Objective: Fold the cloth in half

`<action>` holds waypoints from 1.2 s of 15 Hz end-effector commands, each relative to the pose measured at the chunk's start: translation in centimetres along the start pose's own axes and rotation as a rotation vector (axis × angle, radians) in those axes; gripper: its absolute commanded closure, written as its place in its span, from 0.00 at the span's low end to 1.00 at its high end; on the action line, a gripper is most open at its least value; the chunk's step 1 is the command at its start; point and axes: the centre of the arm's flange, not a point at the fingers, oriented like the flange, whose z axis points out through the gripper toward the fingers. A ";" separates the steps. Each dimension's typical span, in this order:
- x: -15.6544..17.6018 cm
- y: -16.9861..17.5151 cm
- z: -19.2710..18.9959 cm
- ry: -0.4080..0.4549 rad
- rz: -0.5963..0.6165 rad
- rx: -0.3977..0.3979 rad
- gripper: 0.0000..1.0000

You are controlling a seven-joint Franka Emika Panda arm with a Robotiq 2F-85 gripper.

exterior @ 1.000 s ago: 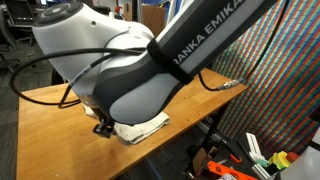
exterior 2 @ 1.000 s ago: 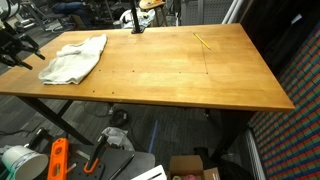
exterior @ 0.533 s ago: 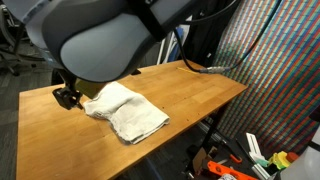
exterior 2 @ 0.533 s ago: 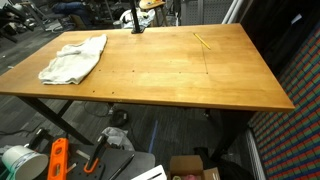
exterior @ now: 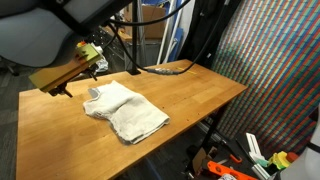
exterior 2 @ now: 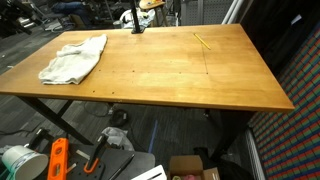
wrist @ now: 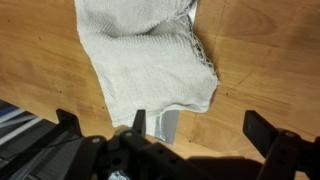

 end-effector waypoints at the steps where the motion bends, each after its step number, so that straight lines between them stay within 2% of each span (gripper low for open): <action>1: 6.6 -3.9 2.6 -0.060 0.103 -0.128 0.00; 3: 7.4 -4.8 4.7 -0.093 0.129 -0.159 0.00; 8: 9.3 -6.7 7.5 -0.109 0.183 -0.063 0.00; 13: 11.4 -5.5 10.0 -0.200 0.286 0.023 0.00; 18: 11.9 -4.3 12.9 -0.238 0.344 0.010 0.00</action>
